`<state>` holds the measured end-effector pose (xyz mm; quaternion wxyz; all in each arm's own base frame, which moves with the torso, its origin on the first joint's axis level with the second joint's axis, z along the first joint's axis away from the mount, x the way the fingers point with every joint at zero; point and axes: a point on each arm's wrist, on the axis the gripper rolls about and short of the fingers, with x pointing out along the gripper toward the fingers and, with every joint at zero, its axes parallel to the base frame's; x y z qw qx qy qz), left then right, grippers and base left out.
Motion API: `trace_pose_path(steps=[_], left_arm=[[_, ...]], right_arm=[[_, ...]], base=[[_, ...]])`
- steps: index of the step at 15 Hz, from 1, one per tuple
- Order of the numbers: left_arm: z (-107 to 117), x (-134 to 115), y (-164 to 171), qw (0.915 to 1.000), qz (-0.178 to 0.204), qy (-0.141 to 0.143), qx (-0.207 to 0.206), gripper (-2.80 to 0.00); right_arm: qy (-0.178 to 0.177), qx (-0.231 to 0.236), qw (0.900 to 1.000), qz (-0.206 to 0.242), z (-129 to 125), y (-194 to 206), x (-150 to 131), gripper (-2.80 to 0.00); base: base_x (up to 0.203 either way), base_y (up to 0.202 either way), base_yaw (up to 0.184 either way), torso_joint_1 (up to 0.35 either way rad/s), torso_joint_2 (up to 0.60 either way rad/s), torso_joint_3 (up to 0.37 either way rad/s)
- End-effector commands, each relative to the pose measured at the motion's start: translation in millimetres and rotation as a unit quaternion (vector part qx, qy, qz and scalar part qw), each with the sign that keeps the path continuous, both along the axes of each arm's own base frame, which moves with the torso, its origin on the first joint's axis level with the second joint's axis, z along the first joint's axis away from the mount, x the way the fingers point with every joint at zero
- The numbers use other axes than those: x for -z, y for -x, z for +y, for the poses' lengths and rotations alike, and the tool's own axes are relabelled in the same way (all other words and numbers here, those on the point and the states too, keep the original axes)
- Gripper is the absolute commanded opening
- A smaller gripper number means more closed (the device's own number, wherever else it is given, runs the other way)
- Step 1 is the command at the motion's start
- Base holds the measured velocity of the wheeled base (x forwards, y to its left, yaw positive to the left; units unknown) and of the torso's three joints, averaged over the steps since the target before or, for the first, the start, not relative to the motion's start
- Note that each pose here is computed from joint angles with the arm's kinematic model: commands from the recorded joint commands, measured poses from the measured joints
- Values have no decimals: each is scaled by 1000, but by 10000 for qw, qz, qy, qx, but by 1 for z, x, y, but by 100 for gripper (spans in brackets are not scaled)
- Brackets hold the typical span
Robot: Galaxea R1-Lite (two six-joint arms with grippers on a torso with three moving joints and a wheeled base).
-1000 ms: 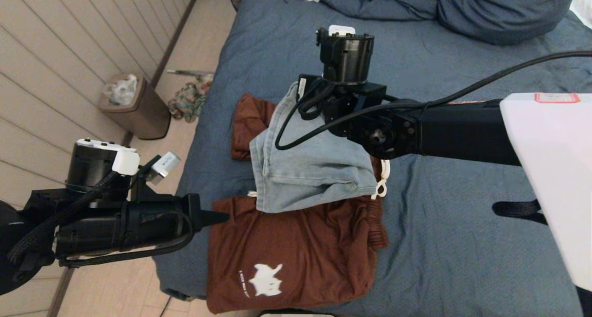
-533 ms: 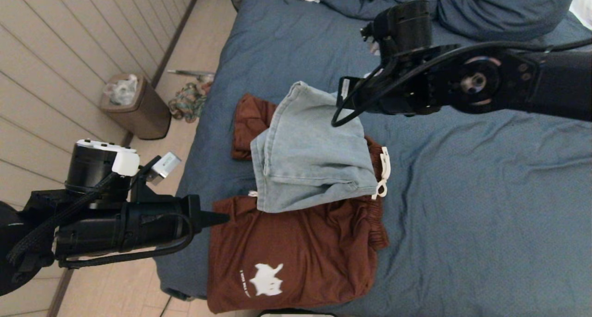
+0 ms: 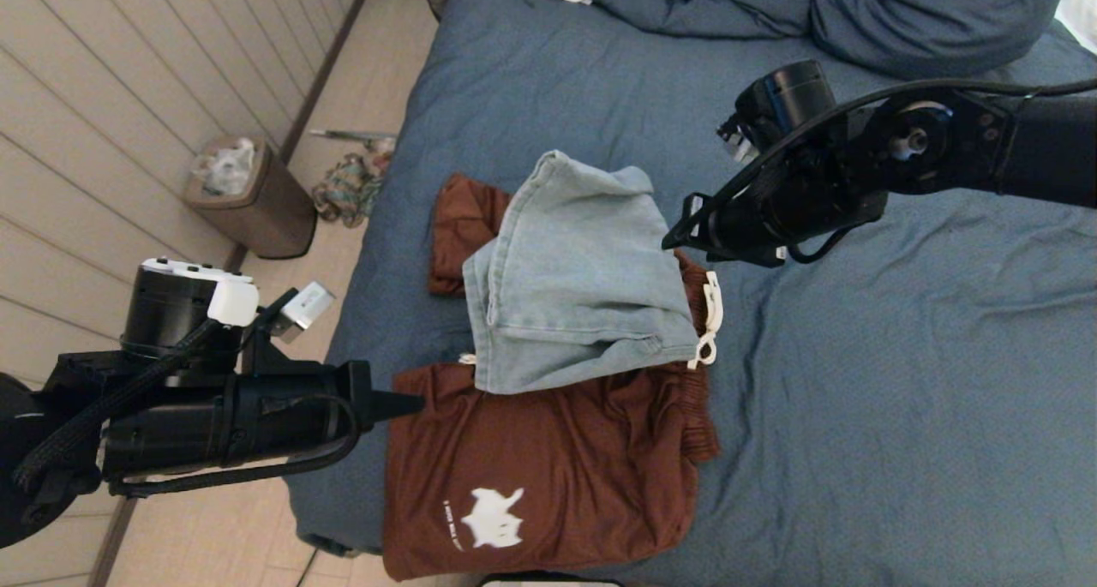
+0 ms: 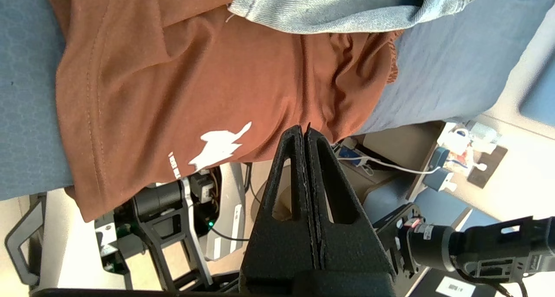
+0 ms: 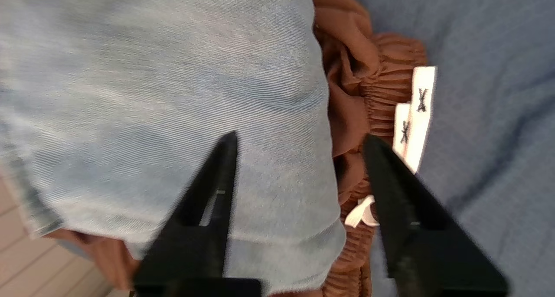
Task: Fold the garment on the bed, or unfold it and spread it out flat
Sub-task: Fold the blue shorts, then fold the brown shorts
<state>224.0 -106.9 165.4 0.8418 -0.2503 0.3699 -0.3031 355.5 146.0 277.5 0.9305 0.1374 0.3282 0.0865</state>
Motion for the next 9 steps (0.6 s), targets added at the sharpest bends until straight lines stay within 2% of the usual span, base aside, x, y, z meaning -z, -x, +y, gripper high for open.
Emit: trace_pose_path(steps=[1,9], left_arm=[[0,1,1,10000,16,14,13,-280],[0,1,1,10000,30,12,24,-280]], right_arm=[[67,-60,9997,220,11,-16,21,0],[155,-515,9969,577,56,-17,55,0]], base=[[0,0,0,0,0,0],[0,0,0,0,0,0]])
